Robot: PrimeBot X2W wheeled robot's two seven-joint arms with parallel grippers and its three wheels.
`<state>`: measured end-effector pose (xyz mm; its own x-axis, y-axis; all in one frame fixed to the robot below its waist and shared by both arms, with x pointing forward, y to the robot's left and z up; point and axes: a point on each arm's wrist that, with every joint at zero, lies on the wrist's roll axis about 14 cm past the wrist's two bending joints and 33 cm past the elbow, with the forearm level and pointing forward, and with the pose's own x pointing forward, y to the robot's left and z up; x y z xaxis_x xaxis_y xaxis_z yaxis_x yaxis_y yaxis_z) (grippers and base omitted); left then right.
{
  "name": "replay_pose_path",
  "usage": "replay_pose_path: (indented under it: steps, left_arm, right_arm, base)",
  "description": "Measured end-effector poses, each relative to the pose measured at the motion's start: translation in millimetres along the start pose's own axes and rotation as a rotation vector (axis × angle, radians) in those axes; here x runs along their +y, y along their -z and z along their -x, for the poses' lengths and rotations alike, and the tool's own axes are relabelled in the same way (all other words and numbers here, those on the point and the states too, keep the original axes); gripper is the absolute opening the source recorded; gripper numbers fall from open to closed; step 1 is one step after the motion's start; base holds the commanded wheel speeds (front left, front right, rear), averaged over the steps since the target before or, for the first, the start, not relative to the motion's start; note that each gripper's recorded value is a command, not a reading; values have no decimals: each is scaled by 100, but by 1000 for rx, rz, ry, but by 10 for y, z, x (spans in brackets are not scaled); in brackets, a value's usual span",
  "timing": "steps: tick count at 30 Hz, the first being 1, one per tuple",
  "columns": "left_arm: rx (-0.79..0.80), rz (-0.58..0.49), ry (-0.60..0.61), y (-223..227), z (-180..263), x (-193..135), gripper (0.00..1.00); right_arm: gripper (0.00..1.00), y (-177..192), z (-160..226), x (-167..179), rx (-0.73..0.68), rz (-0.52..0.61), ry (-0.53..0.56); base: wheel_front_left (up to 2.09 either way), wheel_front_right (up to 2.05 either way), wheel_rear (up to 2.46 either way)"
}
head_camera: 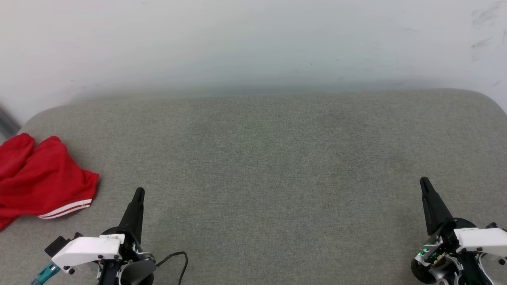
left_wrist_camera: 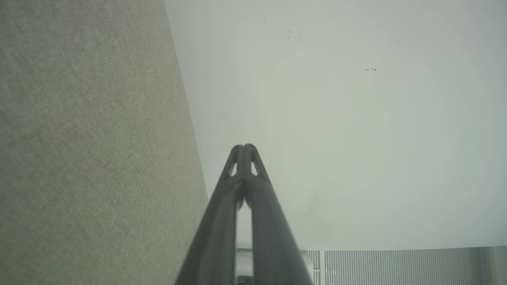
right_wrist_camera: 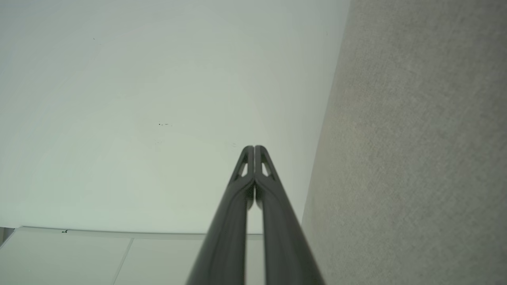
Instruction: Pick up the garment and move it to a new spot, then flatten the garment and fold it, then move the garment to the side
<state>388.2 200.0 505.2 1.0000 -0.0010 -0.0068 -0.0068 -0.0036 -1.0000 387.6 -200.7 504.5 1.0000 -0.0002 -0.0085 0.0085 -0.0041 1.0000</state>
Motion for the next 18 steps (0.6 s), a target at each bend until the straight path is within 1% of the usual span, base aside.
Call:
replay_pose_path:
  steps: [18]
  left_arm:
    - [0, 0, 0, 0, 0, 0, 0]
  right_arm:
    - [0, 0, 0, 0, 0, 0, 0]
  base:
    - [0, 0, 0]
